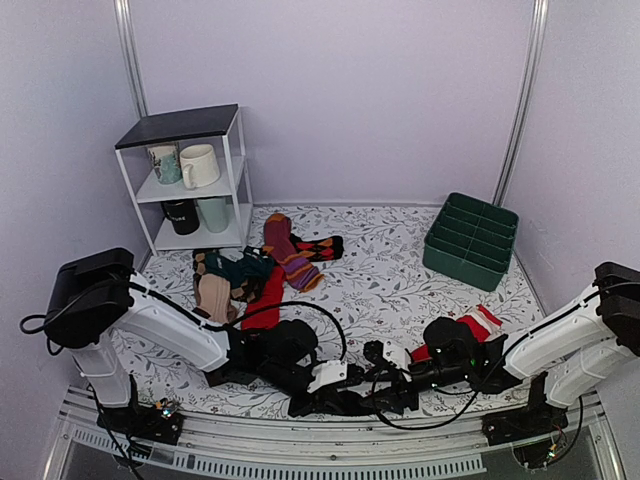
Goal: Roll the socks
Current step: Roll the sock at the center of the board.
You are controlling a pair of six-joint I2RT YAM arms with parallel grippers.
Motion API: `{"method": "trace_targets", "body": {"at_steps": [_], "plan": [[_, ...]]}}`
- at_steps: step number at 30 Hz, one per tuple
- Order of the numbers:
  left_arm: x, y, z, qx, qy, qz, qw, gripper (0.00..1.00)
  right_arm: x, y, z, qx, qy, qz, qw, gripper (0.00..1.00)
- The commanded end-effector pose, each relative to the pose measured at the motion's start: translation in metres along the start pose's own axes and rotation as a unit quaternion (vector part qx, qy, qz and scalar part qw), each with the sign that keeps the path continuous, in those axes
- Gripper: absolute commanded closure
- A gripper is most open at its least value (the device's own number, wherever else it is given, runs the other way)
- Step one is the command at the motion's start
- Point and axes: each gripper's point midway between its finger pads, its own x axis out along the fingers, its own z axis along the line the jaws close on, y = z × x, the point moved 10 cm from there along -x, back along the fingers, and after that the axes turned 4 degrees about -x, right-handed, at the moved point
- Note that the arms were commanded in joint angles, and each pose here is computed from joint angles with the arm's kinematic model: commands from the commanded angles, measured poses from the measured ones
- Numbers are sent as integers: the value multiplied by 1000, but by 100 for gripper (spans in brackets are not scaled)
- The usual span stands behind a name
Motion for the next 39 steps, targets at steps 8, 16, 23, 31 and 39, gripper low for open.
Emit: {"method": "trace_targets", "body": {"at_steps": [8,16,23,31,39], "plan": [[9,59,5,-83,4,139,987,100,14,10,17,6,-73,58,996,33],[10,60,7,-93,5,145,985,100,27,18,15,4,-51,96,994,33],[11,61,8,-99,7,147,984,100,16,13,17,-13,3,73,997,31],[10,61,11,-109,13,144,983,100,-7,9,20,17,20,34,999,23],[11,65,15,-130,15,148,980,100,-17,9,21,26,31,10,999,11]]}}
